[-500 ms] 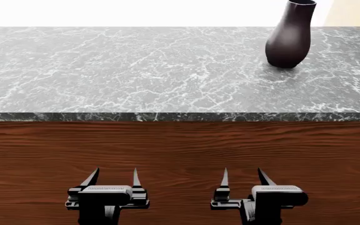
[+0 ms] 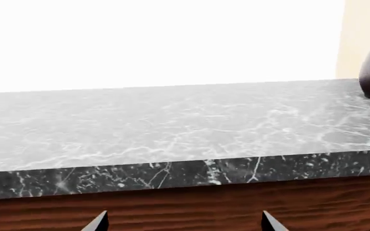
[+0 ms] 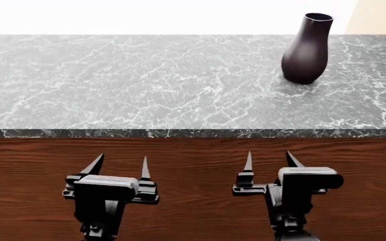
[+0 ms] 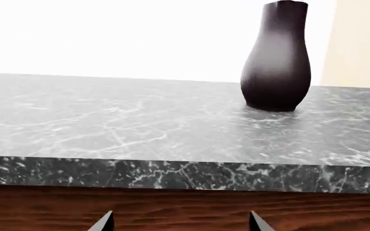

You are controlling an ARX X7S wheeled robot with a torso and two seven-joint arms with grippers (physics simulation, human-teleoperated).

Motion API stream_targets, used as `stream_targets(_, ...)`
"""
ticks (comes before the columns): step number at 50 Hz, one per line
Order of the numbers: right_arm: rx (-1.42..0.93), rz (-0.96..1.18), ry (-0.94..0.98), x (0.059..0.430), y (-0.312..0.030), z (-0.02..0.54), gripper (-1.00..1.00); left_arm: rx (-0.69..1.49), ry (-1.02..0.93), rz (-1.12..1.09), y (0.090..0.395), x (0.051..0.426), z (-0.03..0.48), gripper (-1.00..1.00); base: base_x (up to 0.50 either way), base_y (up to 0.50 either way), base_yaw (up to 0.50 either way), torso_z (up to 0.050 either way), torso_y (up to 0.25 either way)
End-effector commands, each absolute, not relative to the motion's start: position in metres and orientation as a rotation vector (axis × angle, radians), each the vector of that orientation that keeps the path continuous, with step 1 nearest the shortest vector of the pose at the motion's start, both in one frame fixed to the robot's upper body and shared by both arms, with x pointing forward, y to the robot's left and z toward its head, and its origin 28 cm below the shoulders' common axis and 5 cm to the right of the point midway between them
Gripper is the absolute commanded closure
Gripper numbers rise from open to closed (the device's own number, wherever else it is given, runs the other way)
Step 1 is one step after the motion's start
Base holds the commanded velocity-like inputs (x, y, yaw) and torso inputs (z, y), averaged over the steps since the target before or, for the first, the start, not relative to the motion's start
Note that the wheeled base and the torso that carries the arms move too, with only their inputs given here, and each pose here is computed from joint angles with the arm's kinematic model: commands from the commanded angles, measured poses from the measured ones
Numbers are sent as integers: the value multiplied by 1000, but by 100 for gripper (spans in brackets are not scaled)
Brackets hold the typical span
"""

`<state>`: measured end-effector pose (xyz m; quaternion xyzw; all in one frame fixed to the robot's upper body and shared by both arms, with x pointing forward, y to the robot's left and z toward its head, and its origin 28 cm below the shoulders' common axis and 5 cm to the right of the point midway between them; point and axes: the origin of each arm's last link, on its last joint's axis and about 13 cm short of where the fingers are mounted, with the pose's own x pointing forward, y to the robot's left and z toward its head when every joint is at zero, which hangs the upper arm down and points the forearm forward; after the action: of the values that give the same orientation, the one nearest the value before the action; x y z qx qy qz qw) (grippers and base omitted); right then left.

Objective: Pick the pitcher and bowl and place them in the sink. Then turn on the water.

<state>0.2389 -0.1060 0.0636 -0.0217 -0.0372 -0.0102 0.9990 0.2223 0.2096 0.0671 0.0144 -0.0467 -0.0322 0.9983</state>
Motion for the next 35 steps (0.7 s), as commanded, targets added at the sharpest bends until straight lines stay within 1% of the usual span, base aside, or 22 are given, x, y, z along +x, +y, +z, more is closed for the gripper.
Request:
stream_targets(1,-84,-15,-181,272,-115,137,-100,116,-203,-102,219,243,143,-100,0,0,0,50,0)
stream_targets(11,-124,-15,-281,312,-127,226,-100,57,-283,-76,239,281,225,-100,0,0,0,50,0)
stream_targets(17,-151,-33,-291,329,-135,250,-100,-1,-246,-40,253,302,253,-100,0,0,0,43,0)
stream_targets(20,-139,-36,-289,332,-139,253,-100,-45,-224,-7,259,308,259,-100,0,-63,0,3,0)
stream_targets(28,-116,-59,-267,329,-149,250,-100,-46,-199,39,264,305,254,-100,0,-500,0,0,0)
stream_targets(35,-111,-69,-255,328,-152,243,-100,-17,-203,33,258,304,250,-100,0,-500,0,0,0)
